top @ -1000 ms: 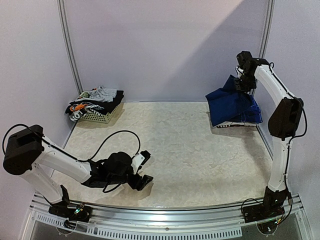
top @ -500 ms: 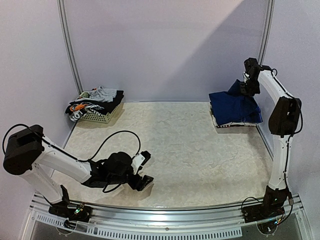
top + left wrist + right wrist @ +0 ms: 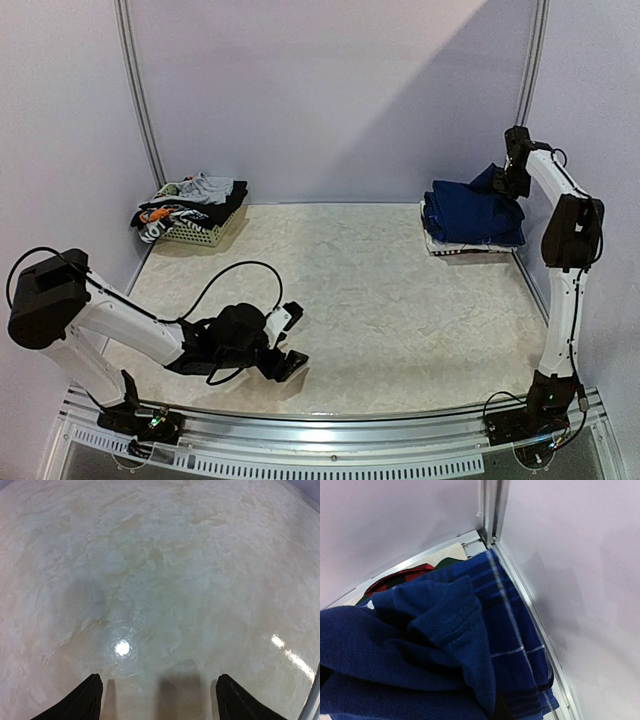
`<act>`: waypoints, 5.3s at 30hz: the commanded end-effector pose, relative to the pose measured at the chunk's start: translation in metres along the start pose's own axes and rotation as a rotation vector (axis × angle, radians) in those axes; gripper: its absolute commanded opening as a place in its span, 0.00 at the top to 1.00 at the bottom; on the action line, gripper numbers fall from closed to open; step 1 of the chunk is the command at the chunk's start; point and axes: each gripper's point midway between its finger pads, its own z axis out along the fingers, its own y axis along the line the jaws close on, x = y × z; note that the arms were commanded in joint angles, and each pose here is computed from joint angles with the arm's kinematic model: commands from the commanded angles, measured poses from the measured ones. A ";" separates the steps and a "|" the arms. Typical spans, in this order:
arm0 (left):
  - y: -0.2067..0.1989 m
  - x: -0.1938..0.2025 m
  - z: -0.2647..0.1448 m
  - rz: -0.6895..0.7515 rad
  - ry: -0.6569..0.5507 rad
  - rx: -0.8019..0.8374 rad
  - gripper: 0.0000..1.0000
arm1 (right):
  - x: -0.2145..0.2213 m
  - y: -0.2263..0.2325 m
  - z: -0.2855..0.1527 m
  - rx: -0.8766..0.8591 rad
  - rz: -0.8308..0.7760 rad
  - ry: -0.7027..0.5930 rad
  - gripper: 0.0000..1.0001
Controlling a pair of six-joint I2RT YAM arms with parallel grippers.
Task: Fold and stack the mixed laundry pile
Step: Move the square-folded T-shirt to the corner of the board, then smooth out the square-folded T-shirt at the corner of the board, then reset both arms
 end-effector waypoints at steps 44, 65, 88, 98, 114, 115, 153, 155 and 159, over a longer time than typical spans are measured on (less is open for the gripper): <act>-0.009 -0.022 0.003 -0.063 -0.042 0.058 0.21 | 0.008 0.118 -0.028 -0.324 0.034 -0.123 0.14; -0.009 -0.033 0.008 -0.080 -0.024 0.028 0.22 | -0.003 0.209 0.052 -0.567 0.016 -0.220 0.47; -0.012 -0.029 0.010 -0.078 -0.014 0.038 0.23 | -0.034 0.025 0.021 -0.108 0.189 -0.275 0.48; -0.011 -0.028 0.015 -0.084 -0.002 0.027 0.23 | -0.045 0.022 0.063 -0.112 0.205 -0.273 0.60; -0.015 -0.035 0.026 -0.078 0.016 0.024 0.23 | -0.049 0.009 0.120 -0.161 0.274 -0.268 0.56; -0.015 -0.035 0.025 -0.079 0.014 0.024 0.23 | -0.051 0.012 0.118 -0.176 0.272 -0.268 0.53; 0.056 -0.088 -0.074 -0.060 -0.174 -0.323 0.00 | 0.000 0.200 -0.210 -0.409 -0.158 -0.577 0.01; 0.064 -0.095 -0.083 -0.064 -0.189 -0.360 0.00 | 0.015 0.199 -0.229 -0.448 -0.162 -0.578 0.01; 0.083 -0.104 -0.101 -0.067 -0.199 -0.442 0.00 | 0.050 0.190 -0.259 -0.532 -0.161 -0.556 0.01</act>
